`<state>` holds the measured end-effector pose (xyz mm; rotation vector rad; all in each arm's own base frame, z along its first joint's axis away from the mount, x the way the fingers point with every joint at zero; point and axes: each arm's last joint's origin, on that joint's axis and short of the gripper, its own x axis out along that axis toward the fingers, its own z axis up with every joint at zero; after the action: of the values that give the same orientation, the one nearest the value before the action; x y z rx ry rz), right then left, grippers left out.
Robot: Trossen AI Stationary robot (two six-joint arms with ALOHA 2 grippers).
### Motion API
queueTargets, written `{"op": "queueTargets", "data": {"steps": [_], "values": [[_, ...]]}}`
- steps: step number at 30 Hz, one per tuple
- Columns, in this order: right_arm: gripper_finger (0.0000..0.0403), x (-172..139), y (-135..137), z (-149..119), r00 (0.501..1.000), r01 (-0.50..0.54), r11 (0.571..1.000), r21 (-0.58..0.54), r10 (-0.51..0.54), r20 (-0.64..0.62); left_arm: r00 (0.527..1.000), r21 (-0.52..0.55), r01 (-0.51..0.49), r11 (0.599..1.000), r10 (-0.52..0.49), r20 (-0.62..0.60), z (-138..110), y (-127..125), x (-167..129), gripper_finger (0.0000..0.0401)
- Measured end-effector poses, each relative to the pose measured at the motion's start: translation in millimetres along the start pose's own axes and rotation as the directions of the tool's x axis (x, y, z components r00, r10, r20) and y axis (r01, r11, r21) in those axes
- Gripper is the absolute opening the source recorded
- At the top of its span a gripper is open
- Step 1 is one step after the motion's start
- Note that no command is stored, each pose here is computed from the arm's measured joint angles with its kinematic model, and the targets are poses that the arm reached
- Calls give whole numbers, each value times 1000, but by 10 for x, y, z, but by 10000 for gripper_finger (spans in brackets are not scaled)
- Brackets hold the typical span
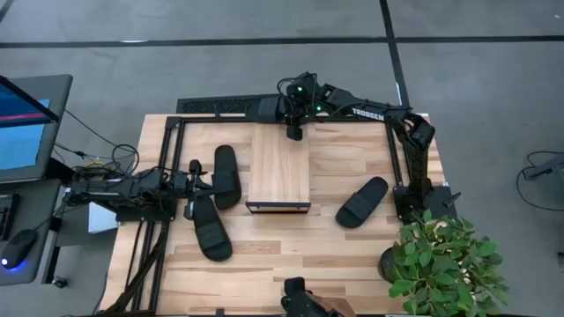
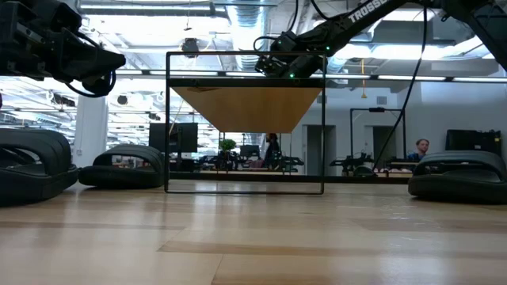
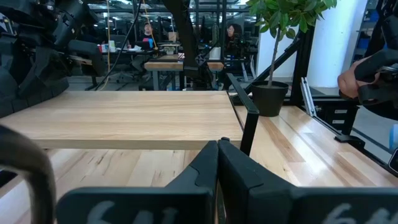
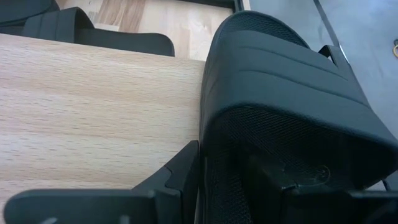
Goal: Pick and place slides into the shelf
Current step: Put the black slide on the shelf
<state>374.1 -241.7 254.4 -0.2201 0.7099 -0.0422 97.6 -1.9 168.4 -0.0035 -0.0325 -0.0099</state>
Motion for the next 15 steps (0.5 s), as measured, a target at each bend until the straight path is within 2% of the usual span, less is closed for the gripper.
{"op": "queueTargets", "data": {"steps": [15], "values": [[101,-180,38,78,1000,15,1000,-10,-15,-11,1000,0,0,1000,0,0,-1,0,0,0]]}}
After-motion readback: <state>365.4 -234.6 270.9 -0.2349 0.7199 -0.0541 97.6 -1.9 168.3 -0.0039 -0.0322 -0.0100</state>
